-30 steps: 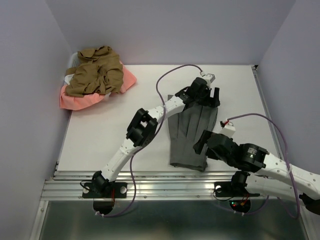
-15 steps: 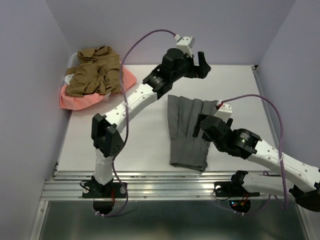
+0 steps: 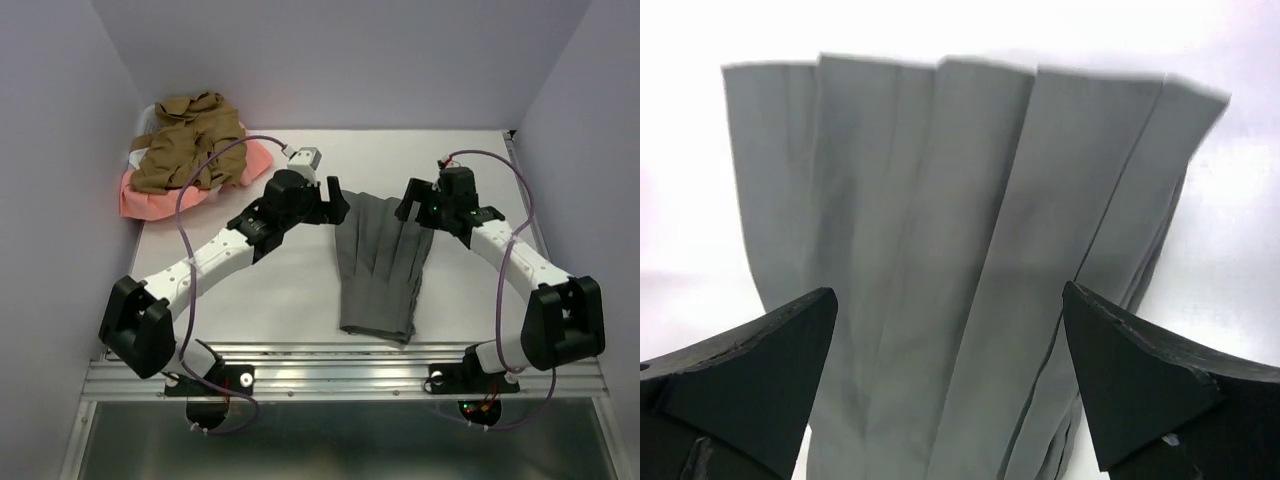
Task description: Fold and stack the skirts
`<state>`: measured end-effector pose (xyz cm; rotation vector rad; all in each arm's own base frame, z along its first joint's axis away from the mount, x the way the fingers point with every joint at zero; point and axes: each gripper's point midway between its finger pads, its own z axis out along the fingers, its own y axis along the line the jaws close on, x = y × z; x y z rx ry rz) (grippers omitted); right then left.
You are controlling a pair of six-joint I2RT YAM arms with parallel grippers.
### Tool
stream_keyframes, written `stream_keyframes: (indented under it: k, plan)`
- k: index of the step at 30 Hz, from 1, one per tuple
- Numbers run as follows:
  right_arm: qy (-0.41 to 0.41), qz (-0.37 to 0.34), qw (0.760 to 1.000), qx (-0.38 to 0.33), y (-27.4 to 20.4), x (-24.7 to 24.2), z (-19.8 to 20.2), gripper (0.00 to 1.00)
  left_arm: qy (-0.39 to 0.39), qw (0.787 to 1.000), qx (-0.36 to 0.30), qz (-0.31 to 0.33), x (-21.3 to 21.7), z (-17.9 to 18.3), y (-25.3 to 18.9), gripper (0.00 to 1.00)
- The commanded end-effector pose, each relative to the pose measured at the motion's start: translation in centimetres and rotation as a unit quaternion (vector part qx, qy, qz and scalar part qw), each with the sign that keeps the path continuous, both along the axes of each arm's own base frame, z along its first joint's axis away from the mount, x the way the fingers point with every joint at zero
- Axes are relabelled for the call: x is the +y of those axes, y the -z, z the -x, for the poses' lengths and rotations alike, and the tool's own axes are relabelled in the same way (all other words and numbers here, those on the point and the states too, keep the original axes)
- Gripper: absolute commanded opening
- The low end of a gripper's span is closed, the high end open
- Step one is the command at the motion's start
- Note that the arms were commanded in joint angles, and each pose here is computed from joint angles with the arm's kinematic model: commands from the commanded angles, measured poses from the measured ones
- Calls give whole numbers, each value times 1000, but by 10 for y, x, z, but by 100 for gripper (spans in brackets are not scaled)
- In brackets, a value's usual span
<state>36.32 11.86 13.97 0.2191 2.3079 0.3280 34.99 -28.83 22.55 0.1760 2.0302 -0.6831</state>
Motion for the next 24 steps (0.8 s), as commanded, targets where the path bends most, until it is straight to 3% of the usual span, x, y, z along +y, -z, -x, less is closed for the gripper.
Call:
stream_keyframes:
  k: [1, 4, 9, 13, 17, 24]
  plan:
    - [-102, -99, 984, -106, -47, 4, -44, 100, 100, 988, -77, 87, -28, 38, -51, 99]
    - [-180, -173, 960, -123, -45, 5, -44, 100, 218, 961, -111, 126, -68, 80, -56, 99]
    - [-269, -236, 929, -97, -25, 26, -41, 100, 344, 926, -96, 121, -126, 126, -35, 99]
    - [-259, -239, 932, -82, 3, 25, -47, 100, 431, 891, -91, 110, -167, 162, -13, 99]
    - [-249, -225, 940, -68, 26, 20, -54, 100, 532, 836, -63, 120, -197, 207, 21, 99]
    - [-236, -223, 945, -34, 66, 14, -62, 100, 562, 823, -10, 88, -207, 214, 108, 99]
